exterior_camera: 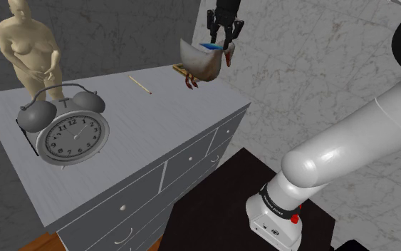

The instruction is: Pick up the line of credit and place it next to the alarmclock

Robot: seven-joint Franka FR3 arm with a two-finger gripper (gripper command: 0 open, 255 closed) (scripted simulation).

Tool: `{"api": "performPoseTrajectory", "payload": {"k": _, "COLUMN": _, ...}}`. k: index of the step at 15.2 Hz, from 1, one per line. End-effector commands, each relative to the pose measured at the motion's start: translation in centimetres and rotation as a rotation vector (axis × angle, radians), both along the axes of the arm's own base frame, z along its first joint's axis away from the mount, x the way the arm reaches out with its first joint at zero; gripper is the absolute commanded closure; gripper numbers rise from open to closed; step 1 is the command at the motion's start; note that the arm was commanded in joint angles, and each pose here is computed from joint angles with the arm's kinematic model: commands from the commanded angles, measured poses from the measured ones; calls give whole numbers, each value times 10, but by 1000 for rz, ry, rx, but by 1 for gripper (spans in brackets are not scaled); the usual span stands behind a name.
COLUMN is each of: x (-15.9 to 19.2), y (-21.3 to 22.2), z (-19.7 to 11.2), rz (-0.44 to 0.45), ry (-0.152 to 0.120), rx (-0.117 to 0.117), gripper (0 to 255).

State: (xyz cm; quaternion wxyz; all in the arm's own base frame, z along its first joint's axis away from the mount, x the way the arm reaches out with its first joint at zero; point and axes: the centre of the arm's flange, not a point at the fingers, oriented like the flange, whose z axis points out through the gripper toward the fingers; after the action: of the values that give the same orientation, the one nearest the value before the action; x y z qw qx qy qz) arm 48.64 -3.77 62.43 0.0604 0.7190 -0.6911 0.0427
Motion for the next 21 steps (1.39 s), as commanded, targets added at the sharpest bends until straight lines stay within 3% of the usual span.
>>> {"api": "performPoseTrajectory", "payload": {"k": 1, "x": -5, "y": 26, "z": 1, "rz": -1, "ry": 0, "rx": 0, "gripper": 255}}
{"api": "performPoseTrajectory", "payload": {"k": 21, "x": -75, "y": 281, "z": 2, "rz": -1, "ry": 0, "rx": 0, "gripper": 255}}
